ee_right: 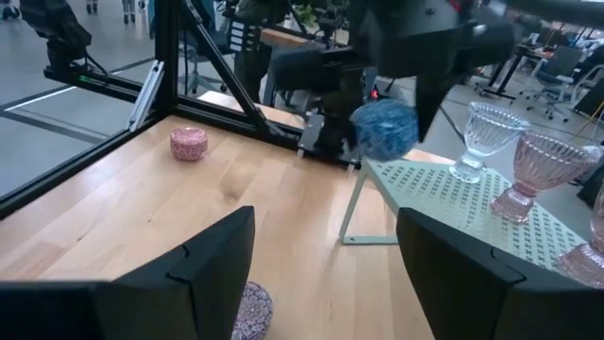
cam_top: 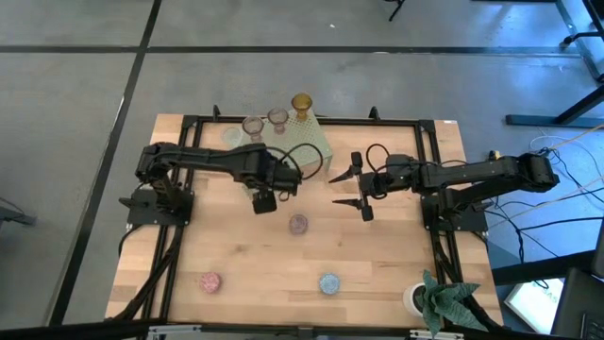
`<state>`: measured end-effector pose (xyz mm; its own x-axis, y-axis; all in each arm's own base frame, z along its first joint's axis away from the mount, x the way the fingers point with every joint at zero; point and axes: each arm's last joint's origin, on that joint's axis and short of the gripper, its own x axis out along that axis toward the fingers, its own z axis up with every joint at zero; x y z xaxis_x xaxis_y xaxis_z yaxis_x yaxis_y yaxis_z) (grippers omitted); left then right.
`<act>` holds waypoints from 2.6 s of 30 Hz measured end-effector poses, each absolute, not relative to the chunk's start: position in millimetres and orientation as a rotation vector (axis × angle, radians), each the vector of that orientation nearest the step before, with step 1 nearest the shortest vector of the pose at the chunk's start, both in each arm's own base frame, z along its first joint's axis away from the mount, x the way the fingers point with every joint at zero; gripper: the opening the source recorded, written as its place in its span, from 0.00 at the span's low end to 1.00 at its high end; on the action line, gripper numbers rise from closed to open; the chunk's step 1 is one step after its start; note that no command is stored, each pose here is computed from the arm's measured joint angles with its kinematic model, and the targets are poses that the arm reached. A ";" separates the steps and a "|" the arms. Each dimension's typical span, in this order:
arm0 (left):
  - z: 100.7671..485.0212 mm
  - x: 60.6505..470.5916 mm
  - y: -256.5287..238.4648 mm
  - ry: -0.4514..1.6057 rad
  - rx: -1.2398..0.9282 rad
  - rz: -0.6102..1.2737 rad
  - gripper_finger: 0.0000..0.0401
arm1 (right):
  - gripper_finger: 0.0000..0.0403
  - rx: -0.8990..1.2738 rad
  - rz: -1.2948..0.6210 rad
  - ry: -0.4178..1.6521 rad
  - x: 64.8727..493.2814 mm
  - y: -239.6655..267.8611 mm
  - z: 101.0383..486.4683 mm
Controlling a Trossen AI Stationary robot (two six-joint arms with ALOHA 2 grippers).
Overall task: Pick & Place candle stick holders
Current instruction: Put the blue scented candle on the shelf
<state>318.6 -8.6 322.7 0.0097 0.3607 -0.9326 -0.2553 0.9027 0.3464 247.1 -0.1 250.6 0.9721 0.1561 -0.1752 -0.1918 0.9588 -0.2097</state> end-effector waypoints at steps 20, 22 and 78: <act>309.3 311.3 6.2 1.595 0.242 0.397 0.76 | 0.66 -0.219 0.178 0.167 247.0 -0.1 249.8; 308.6 308.8 6.1 1.601 0.245 0.383 0.76 | 0.66 -0.219 0.179 0.167 247.0 -0.1 249.8; 290.4 245.2 59.2 1.338 0.090 0.356 0.76 | 0.66 -0.227 0.189 0.187 246.5 0.2 247.8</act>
<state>245.2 59.2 290.4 0.1861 0.3036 -0.9345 -0.2009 0.9427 0.2663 246.5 0.2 247.8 0.9650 0.1640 -0.2044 -0.2061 0.9568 -0.2052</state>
